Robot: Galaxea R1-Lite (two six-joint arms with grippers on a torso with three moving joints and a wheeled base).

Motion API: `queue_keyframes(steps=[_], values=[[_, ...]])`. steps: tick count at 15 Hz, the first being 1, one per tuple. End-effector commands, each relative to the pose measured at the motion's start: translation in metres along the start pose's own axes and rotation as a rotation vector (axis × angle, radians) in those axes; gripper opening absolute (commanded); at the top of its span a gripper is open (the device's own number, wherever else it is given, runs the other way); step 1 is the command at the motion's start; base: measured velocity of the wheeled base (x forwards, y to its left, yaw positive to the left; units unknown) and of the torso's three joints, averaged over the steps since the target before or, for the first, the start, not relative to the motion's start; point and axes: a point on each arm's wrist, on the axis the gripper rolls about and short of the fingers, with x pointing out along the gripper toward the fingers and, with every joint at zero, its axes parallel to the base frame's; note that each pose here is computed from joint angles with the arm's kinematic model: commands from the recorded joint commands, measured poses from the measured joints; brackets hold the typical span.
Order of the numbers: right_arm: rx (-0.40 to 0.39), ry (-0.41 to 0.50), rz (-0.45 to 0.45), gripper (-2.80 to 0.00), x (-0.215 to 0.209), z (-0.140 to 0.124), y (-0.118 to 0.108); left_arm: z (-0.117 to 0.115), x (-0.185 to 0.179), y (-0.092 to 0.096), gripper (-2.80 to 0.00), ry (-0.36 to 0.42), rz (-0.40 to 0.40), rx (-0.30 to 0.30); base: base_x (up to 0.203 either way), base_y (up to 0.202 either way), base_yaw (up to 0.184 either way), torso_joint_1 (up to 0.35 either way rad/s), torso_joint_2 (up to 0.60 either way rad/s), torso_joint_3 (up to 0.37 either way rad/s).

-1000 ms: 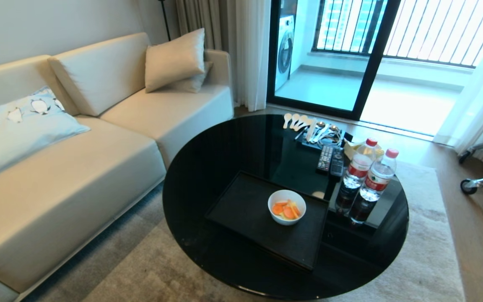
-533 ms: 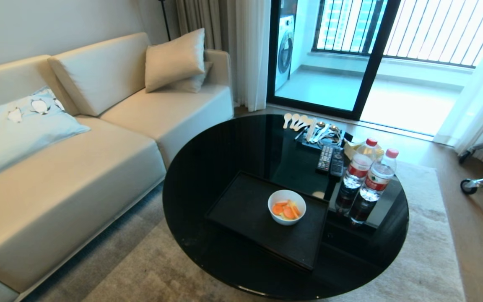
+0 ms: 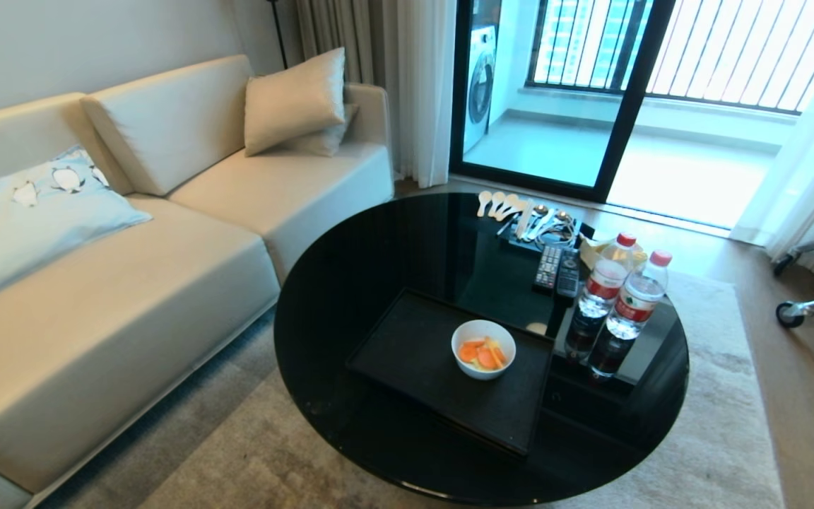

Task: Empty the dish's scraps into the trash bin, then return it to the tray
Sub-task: Pick up the bowl with leftover food

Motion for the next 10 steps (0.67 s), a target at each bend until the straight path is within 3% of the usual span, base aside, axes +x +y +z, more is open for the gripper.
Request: queue_keyframes(steps=[1,4,7,10], values=[[-0.004,0.002,0.001,-2.8,0.0,0.0,0.0,0.0,0.0,0.0,-2.8,-0.001,0.0,-0.001,0.0,0.0,0.0,0.0,0.0,0.0],[-0.033,-0.025,0.005,-2.8,-0.001,0.006,0.0,0.0,0.0,0.0,-2.8,-0.001,0.0,-0.001,0.0,0.0,0.0,0.0,0.0,0.0],[-0.09,-0.073,0.103,-2.8,-0.013,0.043,0.0,0.0,0.0,0.0,-2.8,-0.001,0.0,-0.001,0.0,0.0,0.0,0.0,0.0,0.0],[-0.176,0.115,0.151,-2.8,0.001,0.074,-0.002,0.0,0.0,0.0,-2.8,-0.001,0.0,-0.001,0.0,0.0,0.0,0.0,0.0,0.0]])
